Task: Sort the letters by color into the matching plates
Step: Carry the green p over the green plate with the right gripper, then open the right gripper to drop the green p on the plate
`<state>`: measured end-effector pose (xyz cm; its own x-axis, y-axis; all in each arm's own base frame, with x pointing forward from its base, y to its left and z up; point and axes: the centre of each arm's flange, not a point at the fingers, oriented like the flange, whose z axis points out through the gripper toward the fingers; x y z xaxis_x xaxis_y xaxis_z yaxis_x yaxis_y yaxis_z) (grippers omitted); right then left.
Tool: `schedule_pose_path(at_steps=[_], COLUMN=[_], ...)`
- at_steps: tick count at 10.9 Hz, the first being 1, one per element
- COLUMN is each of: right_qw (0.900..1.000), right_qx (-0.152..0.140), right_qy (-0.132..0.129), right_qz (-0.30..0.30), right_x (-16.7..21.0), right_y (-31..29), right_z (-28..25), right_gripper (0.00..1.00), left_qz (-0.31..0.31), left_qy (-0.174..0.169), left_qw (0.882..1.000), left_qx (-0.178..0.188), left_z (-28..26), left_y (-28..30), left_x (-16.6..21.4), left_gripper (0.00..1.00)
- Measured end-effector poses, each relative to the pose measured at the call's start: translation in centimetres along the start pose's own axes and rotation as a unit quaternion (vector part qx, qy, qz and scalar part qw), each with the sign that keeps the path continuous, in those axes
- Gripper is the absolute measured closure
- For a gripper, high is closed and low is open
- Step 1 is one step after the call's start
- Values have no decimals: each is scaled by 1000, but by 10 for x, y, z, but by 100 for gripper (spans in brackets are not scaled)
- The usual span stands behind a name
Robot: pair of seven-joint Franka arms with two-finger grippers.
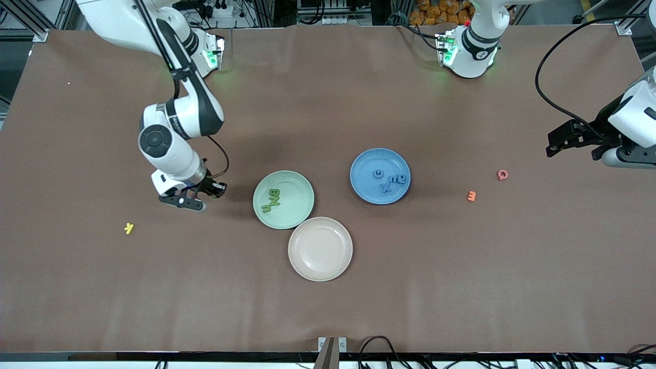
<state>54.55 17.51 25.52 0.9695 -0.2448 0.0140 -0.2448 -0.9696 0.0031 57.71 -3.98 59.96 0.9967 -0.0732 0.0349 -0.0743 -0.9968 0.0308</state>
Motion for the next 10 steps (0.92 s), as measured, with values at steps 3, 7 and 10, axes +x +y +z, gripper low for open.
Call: schedule_pose_path(at_steps=[3,7,10], right_qw=[999,997,996], right_qx=[10,23,21], right_qy=[0,-2,-5], right_qz=[38,73,89], right_x=[-21,-36,-43], right_y=[-53,-119,-151], right_z=[-1,10,24], right_gripper=[73,73,73], left_qz=[0,0,0], left_qy=[-1,1,0], left_qw=[1000,1000,1000], left_qx=[0,0,0], left_z=[2,2,3], left_y=[0,0,0], left_x=[1,2,2], left_gripper=[0,0,0])
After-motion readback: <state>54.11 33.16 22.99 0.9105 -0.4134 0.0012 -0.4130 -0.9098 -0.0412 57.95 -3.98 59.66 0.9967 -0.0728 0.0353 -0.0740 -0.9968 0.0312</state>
